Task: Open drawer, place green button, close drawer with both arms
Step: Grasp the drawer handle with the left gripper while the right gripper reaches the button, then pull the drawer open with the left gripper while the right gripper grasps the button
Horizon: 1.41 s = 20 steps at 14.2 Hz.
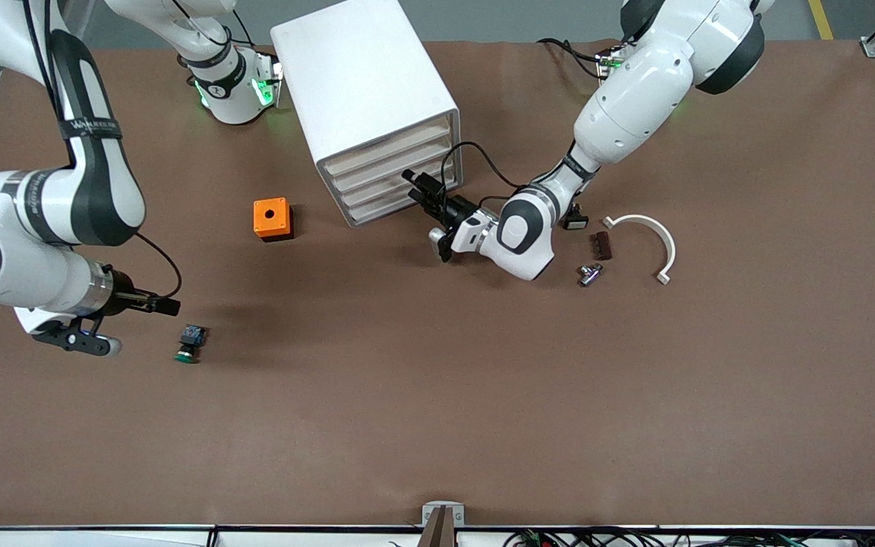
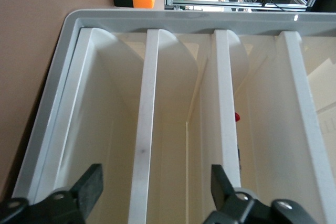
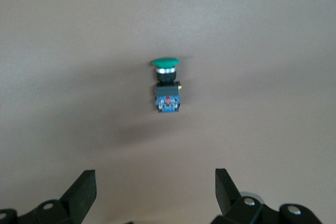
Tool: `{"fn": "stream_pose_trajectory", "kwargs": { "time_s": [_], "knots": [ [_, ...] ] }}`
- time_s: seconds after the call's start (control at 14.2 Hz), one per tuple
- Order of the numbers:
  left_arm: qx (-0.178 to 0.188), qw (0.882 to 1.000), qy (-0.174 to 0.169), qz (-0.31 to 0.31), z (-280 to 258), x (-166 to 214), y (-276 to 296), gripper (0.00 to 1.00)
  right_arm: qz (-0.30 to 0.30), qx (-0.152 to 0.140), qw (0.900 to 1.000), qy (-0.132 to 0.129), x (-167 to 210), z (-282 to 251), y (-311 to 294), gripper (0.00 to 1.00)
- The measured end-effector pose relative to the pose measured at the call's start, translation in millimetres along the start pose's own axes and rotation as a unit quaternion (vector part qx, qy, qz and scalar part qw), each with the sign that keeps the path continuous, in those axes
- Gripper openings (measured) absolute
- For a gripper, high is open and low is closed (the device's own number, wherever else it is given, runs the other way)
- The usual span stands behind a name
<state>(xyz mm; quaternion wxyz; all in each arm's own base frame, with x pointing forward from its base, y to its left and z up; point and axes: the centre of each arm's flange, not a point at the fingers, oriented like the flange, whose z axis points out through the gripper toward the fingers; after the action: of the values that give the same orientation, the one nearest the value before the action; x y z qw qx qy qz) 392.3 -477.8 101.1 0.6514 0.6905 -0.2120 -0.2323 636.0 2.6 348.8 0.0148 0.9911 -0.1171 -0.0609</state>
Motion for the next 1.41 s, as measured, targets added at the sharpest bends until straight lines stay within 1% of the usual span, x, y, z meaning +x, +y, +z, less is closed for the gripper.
{"fn": "stream_pose_trajectory", "kwargs": {
  "time_s": [0.07, 0.14, 0.21, 0.35, 0.42, 0.49, 0.57, 0.64, 0.71, 1.06, 1.2, 1.41],
  "knots": [
    [0.001, 1.0, 0.004, 0.004, 6.9, -0.7, -1.9, 0.74, -0.002, -0.003, 1.0, 0.005, 3.8, 6.9, -0.3, 1.0],
    [0.001, 1.0, 0.007, 0.008, 13.3, -1.8, -3.9, 0.66, -0.004, -0.007, 1.0, 0.011, 7.1, 12.5, -0.1, 1.0],
    [0.001, 1.0, 0.008, 0.009, 17.9, -3.0, -6.1, 0.66, -0.005, -0.009, 1.0, 0.017, 10.7, 19.2, 0.0, 1.0],
    [0.002, 1.0, 0.009, 0.01, 20.3, -3.6, -7.9, 0.46, -0.006, -0.008, 1.0, 0.025, 17.9, 38.6, -2.0, 1.0],
    [0.003, 1.0, 0.009, 0.011, 19.7, -3.2, -7.8, 0.35, -0.007, -0.009, 1.0, 0.025, 21.1, 51.7, -3.0, 1.0],
    [0.003, 1.0, 0.01, 0.011, 18.6, -2.6, -8.0, 0.34, -0.008, -0.01, 1.0, 0.022, 23.2, 63.3, -3.7, 1.0],
    [0.004, 1.0, 0.011, 0.012, 17.2, -2.1, -8.2, 0.3, -0.009, -0.012, 1.0, 0.02, 24.7, 72.5, -4.0, 1.0],
    [0.005, 1.0, 0.013, 0.012, 15.9, -1.3, -8.1, 0.18, -0.009, -0.014, 1.0, 0.018, 25.7, 80.4, -3.8, 1.0],
    [0.007, 1.0, 0.014, 0.012, 14.6, -0.3, -8.3, 0.11, -0.009, -0.015, 1.0, 0.016, 26.9, 87.2, -3.3, 1.0],
    [0.016, 1.0, 0.022, 0.001, -1.5, 8.1, -8.2, 0.11, -0.009, -0.02, 1.0, 0.005, 30.8, 128.7, -1.9, 1.0],
    [0.025, 0.999, 0.02, -0.002, -12.1, 16.2, -4.3, 0.11, -0.008, -0.021, 1.0, 0.003, 32.1, 142.0, -1.2, 1.0],
    [0.035, 0.999, 0.024, -0.002, -30.9, 25.3, -0.5, 0.1, -0.008, -0.022, 1.0, -0.003, 32.0, 153.2, -0.2, 1.0]
  ]
}}
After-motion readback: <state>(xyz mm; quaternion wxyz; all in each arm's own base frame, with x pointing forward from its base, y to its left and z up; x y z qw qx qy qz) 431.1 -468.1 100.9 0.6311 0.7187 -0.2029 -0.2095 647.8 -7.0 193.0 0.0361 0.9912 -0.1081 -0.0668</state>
